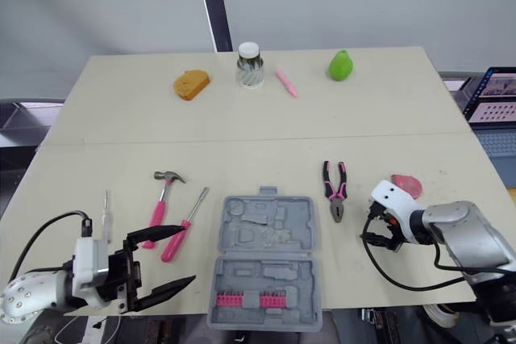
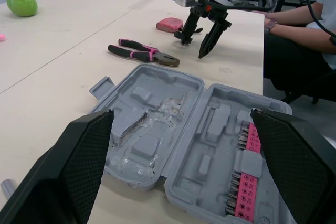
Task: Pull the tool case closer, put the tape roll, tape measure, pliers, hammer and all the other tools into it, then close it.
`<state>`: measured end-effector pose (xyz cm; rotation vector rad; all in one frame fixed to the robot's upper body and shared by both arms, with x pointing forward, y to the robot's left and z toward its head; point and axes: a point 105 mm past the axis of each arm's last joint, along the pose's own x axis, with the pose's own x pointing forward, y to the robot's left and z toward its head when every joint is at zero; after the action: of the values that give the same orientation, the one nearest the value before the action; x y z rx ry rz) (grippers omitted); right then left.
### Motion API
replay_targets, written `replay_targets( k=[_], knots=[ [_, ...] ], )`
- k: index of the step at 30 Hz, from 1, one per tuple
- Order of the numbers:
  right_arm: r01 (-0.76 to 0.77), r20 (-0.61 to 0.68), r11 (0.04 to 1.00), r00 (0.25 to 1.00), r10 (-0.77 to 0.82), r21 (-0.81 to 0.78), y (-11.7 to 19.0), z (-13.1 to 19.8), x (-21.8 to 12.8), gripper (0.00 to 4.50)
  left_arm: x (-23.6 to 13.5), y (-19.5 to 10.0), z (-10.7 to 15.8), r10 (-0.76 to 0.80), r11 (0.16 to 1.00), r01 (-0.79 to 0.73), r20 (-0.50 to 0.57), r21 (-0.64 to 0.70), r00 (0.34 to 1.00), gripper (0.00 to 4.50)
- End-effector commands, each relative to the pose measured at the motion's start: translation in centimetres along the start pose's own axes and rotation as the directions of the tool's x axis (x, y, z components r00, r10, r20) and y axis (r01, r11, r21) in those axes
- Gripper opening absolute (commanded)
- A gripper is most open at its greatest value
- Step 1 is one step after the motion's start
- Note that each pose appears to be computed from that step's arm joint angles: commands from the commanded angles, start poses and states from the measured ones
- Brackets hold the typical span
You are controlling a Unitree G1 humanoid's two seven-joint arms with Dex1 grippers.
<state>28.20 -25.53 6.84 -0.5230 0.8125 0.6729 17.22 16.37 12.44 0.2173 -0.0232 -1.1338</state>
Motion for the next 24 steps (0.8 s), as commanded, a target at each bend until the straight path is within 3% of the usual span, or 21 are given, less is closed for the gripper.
replay_targets(
  k=[1, 20, 24],
  knots=[
    [0.009, 0.019, 0.999, 1.0, -0.008, -0.034, -0.05, 0.78, -0.07, 4.46, 0.36, -0.49, 0.73, -0.012, 1.0, 0.012, 0.024, 0.016, 1.0, 4.47],
    [0.019, 0.028, 0.999, 0.999, -0.018, -0.044, -0.16, 0.99, 0.41, 4.46, 0.52, -0.54, 0.79, -0.001, 1.0, 0.0, 0.028, 0.01, 1.0, 4.47],
    [0.02, 0.024, 0.999, 1.0, -0.019, -0.042, -0.13, 0.89, 0.51, 3.2, 0.49, -0.59, 0.83, 0.0, 1.0, 0.0, 0.029, 0.008, 1.0, 4.5]
  ],
)
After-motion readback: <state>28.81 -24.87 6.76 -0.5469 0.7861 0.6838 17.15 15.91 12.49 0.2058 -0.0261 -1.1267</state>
